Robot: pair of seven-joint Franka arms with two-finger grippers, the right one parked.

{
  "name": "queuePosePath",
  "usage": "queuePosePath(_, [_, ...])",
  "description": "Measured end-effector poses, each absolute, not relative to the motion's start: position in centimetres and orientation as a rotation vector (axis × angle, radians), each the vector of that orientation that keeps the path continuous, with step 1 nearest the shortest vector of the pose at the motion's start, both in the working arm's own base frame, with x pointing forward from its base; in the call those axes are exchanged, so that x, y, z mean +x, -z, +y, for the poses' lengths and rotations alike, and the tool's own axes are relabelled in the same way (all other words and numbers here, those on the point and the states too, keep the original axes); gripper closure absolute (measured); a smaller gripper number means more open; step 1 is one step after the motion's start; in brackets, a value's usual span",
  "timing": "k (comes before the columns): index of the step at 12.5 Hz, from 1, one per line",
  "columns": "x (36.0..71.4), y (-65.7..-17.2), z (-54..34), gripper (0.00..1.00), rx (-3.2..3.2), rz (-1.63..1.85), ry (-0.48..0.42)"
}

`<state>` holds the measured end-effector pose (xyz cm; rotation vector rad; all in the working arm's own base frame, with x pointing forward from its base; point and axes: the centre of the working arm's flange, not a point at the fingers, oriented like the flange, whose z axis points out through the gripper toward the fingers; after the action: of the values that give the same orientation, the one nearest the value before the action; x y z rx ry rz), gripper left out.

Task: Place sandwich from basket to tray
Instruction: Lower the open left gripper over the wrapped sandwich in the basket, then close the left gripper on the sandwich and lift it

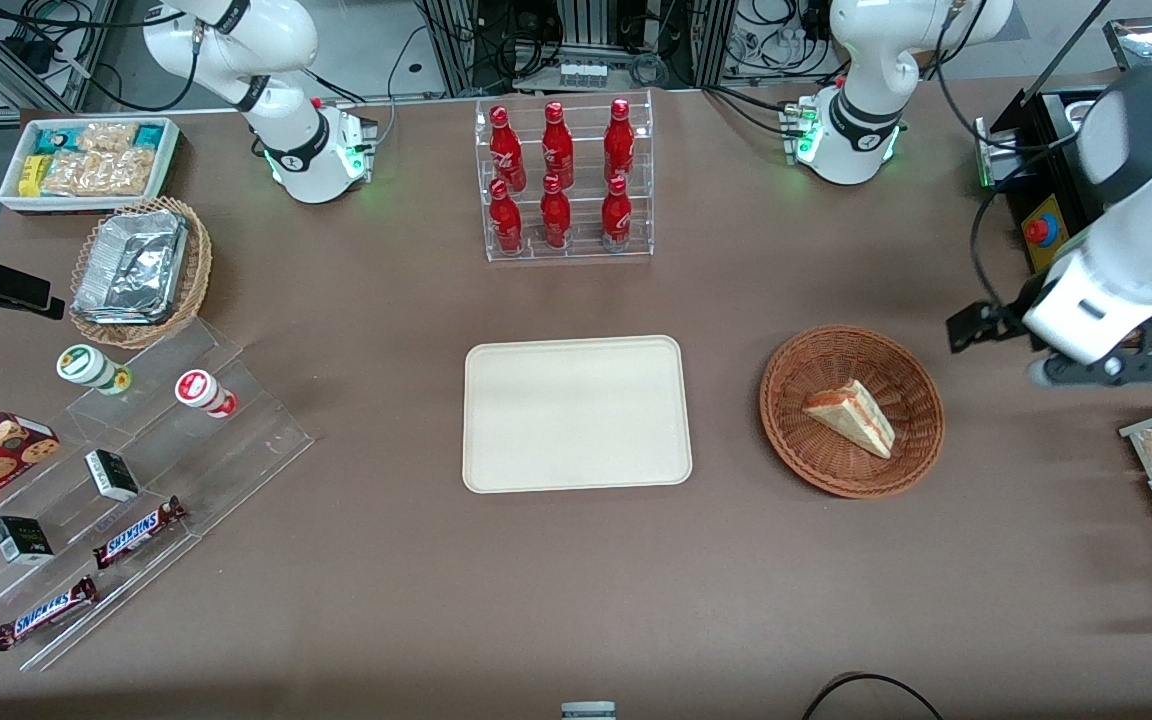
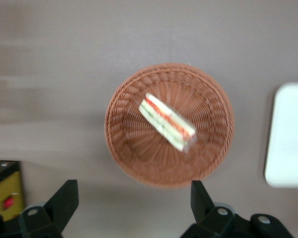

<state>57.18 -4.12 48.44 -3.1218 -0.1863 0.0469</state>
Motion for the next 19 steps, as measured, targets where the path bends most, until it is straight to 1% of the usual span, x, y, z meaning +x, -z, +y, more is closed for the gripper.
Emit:
queuePosePath(2, [56.8,-43.8,-4.5,0.0,-3.096,-0.508,0.029])
queuePosePath(6, [54.4,-37.3,-7.9,0.0,-3.019,-0.953,0.106])
queuePosePath(8, [53.3,-35.2,-9.5,0.0,-2.995,-1.031,0.095])
queuePosePath(10, [52.9,-33.6,-10.2,0.0,-2.974,-1.1,0.091])
queuePosePath(13, [52.5,-30.4,-12.4,0.0,-2.961,-1.084,0.027])
queuePosePath(15, [52.8,-28.8,-12.4,0.0,-2.965,-1.092,0.038])
queuePosePath(19, [53.3,-26.0,-11.0,0.0,-2.941,-1.134,0.026])
